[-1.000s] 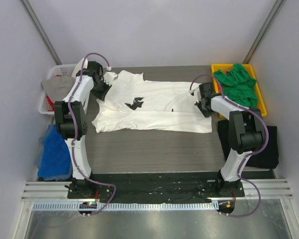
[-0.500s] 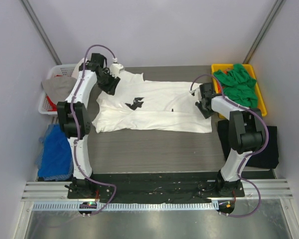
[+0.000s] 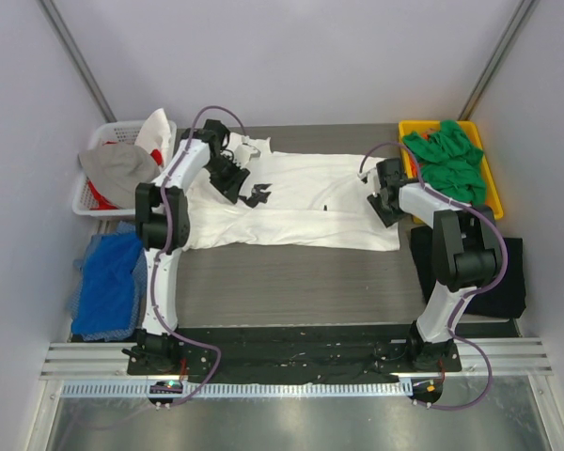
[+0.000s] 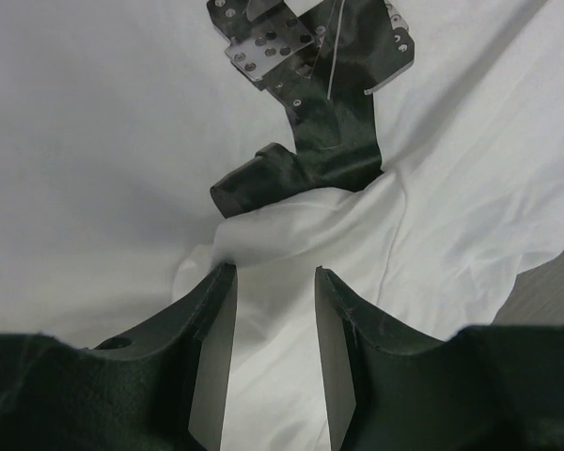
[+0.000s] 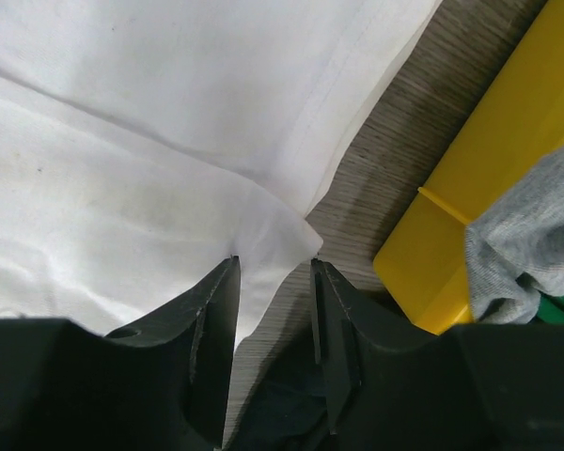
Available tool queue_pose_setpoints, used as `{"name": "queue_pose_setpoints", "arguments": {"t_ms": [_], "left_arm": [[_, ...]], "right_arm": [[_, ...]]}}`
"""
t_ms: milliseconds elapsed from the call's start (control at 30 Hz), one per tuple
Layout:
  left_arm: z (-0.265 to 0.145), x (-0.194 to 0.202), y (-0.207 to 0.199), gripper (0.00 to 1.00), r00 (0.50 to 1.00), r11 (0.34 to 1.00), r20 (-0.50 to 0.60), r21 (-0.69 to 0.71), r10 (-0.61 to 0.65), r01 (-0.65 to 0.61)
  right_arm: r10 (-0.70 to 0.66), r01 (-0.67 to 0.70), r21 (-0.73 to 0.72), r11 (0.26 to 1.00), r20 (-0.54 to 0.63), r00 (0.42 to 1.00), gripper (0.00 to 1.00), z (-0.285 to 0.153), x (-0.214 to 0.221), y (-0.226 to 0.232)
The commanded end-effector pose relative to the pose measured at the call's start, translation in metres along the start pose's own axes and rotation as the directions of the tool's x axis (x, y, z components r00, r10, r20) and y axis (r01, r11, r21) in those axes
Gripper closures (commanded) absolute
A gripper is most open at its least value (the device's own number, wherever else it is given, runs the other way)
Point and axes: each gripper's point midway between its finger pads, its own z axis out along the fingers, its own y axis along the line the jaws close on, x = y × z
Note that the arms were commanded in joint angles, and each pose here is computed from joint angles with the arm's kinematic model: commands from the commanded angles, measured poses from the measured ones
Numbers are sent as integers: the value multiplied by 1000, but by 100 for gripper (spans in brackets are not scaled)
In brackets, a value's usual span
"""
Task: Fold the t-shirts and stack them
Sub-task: Fold the flattened tshirt in 1/3 of the way
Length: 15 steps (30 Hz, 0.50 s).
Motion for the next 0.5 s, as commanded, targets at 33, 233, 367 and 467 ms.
{"name": "queue_pose_setpoints", "arguments": {"t_ms": [33,233,367,467], "left_arm": [[-12,-7,5,57,999,1000,33,-29,3,-2],[-17,-13,16,57,998,996,59,-89,9,-4],[-12,-16,20,56,998,995,58,-99,9,-4],[-9,-17,24,56,998,994,59,-107,2,4]], "right_arm": [[28,-29,4,1000,61,998,57,-14,-9,-5],[26,-27,1,1000,60,998,57,-14,-8,-4],[30,-30,-3,1000,57,998,57,-13,-7,-3],[26,-26,-5,1000,56,998,57,-13,-5,-2]]}}
